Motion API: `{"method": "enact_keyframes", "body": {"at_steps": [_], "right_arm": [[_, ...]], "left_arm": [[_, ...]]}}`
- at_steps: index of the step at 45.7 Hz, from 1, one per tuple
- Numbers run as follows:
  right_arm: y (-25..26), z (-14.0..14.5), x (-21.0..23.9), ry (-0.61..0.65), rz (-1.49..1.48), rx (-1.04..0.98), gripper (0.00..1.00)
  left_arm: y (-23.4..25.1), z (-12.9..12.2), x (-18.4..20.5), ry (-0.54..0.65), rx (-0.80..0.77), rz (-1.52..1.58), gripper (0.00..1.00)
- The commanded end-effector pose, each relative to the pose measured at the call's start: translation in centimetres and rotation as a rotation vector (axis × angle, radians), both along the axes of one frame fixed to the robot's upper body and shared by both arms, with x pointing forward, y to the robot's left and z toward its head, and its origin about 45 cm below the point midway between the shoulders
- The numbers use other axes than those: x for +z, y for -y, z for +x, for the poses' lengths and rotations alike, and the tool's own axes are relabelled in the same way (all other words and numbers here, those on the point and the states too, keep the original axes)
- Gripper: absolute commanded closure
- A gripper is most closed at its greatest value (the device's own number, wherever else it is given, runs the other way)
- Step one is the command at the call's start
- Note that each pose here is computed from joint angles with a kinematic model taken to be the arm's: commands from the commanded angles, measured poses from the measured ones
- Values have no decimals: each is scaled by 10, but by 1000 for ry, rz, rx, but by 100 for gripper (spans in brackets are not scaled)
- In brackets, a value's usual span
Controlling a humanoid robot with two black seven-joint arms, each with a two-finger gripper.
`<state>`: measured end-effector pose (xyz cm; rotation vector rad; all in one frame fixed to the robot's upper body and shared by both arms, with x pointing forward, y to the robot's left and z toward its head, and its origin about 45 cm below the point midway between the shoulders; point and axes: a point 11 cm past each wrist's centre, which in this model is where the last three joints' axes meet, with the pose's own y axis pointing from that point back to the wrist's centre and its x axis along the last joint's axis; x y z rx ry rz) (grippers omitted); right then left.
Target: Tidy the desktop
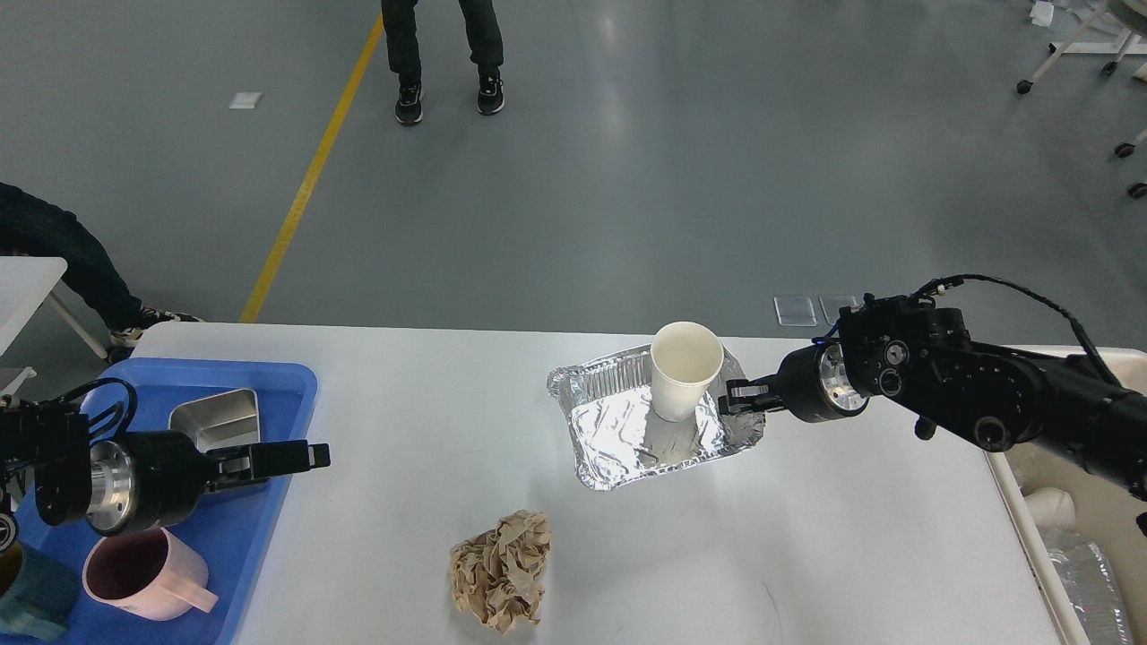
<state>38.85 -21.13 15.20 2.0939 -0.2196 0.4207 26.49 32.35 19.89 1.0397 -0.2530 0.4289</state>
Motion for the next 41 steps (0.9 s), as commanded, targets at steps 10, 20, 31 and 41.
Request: {"method": "enact_keyframes", "body": {"at_steps": [10, 20, 31, 41], "right_arm": [[0, 0, 0, 0, 0, 0, 100], [0, 0, 0, 1, 1, 0, 100], [0, -1, -1, -2, 1, -1, 100], [9, 0, 0, -1, -7, -16, 100]], "left_arm": [[9, 1, -4, 1, -16, -13, 13], [14, 1, -5, -3, -25, -20, 13], [19, 1, -7, -8, -39, -27, 13], [39, -2, -19, -32, -81, -52, 13]]}}
